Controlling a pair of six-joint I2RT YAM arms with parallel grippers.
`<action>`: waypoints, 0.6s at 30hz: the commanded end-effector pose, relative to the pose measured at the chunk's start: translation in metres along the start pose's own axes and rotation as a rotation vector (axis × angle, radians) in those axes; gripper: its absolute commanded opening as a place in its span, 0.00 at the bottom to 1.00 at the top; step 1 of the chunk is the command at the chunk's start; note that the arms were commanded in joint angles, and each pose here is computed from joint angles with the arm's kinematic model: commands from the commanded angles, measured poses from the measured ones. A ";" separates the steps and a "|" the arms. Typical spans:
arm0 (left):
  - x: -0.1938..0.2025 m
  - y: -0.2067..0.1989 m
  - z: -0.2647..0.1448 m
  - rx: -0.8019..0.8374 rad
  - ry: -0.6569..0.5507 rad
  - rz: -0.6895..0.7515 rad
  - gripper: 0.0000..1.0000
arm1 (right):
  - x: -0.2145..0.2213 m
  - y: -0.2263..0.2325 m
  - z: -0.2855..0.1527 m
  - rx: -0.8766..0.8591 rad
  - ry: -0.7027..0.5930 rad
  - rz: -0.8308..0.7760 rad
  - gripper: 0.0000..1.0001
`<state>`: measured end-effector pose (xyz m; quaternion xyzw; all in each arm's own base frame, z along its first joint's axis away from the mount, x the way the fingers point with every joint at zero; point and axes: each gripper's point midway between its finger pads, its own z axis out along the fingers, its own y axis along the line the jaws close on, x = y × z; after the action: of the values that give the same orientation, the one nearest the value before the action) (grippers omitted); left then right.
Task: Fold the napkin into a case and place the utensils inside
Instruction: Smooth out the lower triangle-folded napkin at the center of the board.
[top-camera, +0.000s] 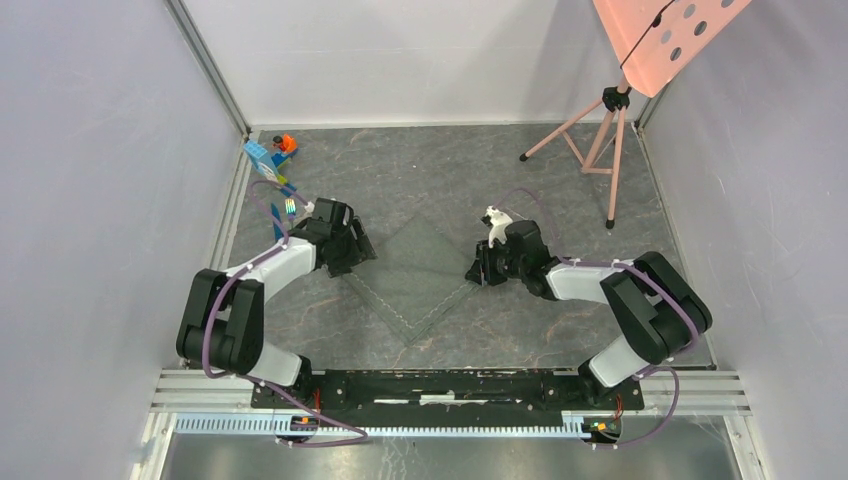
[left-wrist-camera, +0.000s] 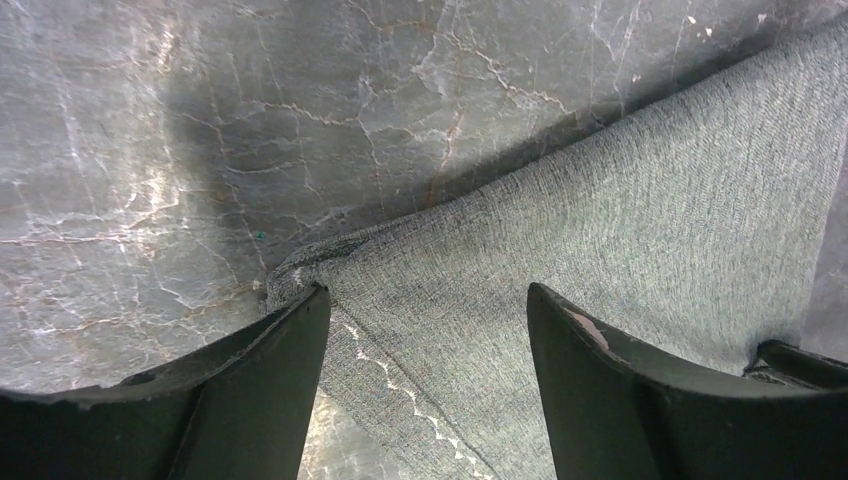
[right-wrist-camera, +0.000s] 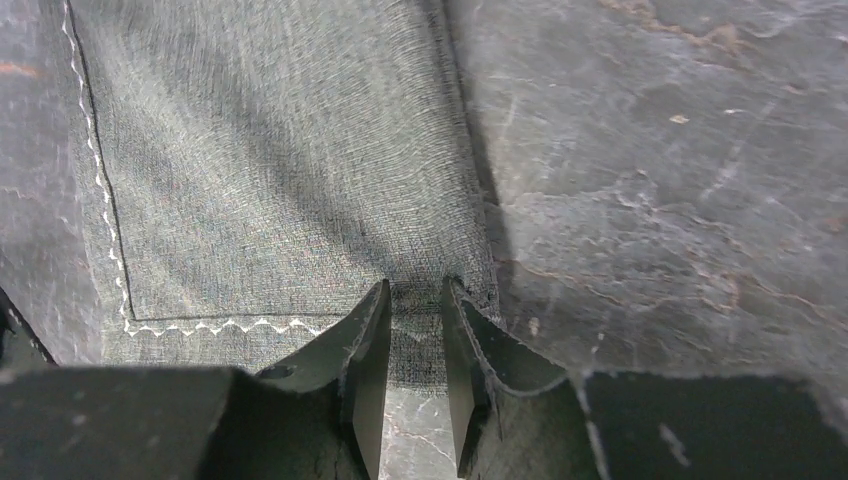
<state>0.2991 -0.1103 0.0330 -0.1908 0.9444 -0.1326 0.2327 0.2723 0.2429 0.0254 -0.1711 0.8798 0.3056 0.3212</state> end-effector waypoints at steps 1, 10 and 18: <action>-0.013 0.021 0.005 -0.125 -0.059 -0.016 0.80 | 0.026 -0.049 -0.007 0.166 0.016 0.060 0.32; -0.009 -0.016 0.011 0.006 -0.004 0.008 0.80 | 0.027 -0.089 -0.023 0.291 0.040 0.016 0.31; -0.044 -0.068 -0.062 0.175 -0.123 0.100 0.88 | -0.044 -0.049 -0.045 0.272 0.003 -0.206 0.60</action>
<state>0.3140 -0.1356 0.0563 -0.1595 0.9446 -0.1496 0.2449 0.3072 0.1890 0.0269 -0.1634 0.8948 0.2161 0.3549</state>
